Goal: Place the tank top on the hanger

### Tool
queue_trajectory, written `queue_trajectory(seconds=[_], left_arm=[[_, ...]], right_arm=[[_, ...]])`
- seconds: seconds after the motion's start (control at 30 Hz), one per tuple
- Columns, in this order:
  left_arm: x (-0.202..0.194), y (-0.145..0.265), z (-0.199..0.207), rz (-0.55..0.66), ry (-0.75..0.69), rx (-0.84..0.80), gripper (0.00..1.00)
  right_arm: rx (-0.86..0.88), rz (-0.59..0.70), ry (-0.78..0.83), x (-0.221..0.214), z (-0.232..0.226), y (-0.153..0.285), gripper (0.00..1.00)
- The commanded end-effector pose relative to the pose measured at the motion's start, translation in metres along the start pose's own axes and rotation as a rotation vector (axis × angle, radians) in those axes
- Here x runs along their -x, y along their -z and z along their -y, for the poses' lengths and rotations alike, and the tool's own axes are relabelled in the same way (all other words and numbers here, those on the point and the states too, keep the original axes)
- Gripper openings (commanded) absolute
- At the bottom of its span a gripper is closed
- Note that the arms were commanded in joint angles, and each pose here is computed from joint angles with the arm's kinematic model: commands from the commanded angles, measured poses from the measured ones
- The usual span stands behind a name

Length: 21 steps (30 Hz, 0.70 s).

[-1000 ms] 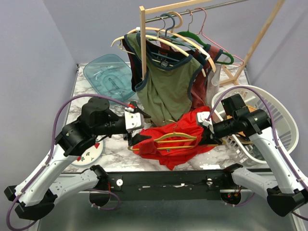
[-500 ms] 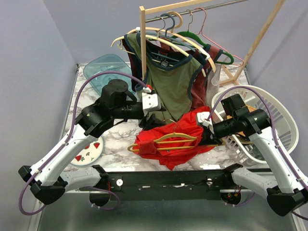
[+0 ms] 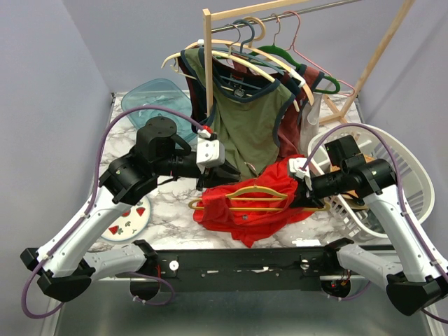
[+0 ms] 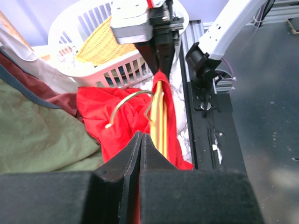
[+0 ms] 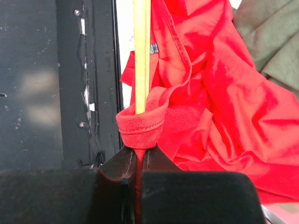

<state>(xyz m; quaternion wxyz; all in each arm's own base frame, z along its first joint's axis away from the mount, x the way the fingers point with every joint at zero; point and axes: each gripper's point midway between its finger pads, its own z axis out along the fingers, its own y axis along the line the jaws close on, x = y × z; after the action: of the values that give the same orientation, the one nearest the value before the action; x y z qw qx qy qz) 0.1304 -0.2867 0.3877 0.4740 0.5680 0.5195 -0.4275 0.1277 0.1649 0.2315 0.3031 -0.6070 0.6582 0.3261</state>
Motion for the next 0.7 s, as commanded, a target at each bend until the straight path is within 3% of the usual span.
queue_trajectory(seconds=[0.0,0.2,0.3,0.47,0.67], left_arm=[[-0.009,0.008,-0.002,-0.025,-0.025,0.048,0.62],[-0.006,0.006,-0.018,-0.051,-0.083,0.09,0.92],[0.001,-0.001,-0.023,-0.045,-0.088,0.069,0.98],[0.006,-0.013,-0.023,-0.034,-0.074,0.003,0.98],[0.004,-0.019,-0.003,-0.031,-0.011,-0.137,0.85]], right_arm=[[-0.038,0.019,0.011,0.005,0.004,0.005,0.0],[-0.009,0.036,0.017,0.007,-0.001,0.003,0.0],[-0.006,0.038,0.017,0.008,-0.001,0.003,0.01],[-0.003,0.036,0.018,0.007,-0.002,0.003,0.01],[-0.015,0.028,0.015,0.005,0.0,0.003,0.0]])
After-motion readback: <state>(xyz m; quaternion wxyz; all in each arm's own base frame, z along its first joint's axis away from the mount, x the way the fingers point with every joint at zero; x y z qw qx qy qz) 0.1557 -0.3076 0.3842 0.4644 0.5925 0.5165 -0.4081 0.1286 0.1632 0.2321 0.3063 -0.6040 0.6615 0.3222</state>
